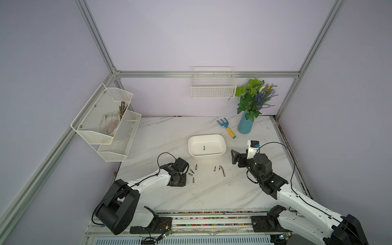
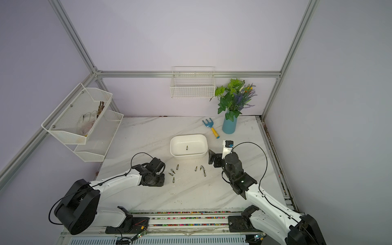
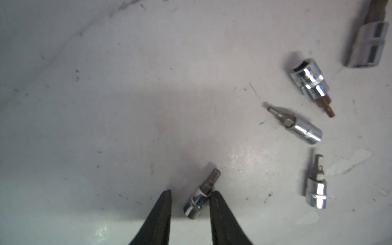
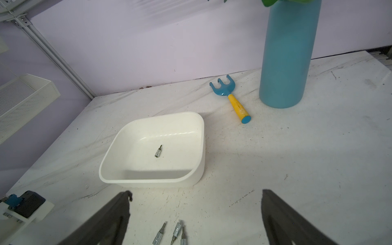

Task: Put the bit on the desktop into the storage box
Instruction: Pick up the screwdriver bit from the center of the board.

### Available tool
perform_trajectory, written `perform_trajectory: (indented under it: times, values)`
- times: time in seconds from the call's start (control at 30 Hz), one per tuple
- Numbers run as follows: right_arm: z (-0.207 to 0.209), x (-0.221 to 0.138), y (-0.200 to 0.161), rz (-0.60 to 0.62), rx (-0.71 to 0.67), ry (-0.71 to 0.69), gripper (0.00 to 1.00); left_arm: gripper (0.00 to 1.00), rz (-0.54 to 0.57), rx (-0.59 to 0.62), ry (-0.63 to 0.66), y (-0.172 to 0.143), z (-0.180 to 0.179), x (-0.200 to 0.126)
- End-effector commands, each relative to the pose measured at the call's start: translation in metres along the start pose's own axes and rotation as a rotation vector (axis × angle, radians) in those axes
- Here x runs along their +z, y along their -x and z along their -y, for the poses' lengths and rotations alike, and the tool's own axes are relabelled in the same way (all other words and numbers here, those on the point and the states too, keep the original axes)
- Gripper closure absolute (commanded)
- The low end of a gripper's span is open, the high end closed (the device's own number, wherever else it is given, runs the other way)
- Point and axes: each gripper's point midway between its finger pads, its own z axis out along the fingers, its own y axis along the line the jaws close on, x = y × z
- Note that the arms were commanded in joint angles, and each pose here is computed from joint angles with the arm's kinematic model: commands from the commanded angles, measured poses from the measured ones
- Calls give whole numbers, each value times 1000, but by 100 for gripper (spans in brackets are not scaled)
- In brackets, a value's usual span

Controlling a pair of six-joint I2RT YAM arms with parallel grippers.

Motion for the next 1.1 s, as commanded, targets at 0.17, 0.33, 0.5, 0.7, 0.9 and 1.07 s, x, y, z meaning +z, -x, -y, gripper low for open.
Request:
perform_trajectory:
  times: [0.17, 0.33, 0.5, 0.7, 0.9, 1.07]
  values:
    - [1, -6, 8, 59, 16, 4, 0, 74, -5, 16, -18, 3, 7, 2]
    - [2, -9, 9, 76, 22, 8, 0, 79, -4, 21, -21, 4, 9, 3]
    - [2, -9, 9, 78, 23, 11, 0, 84, -28, 28, -20, 1, 11, 9]
    - [2, -8, 8, 77, 21, 11, 0, 86, -13, 18, -26, 3, 11, 6]
    - [2, -8, 8, 78, 21, 12, 0, 86, 80, -11, -79, 23, 19, -17]
    - [1, -8, 8, 75, 22, 13, 1, 86, 179, -16, -148, 54, 36, -44]
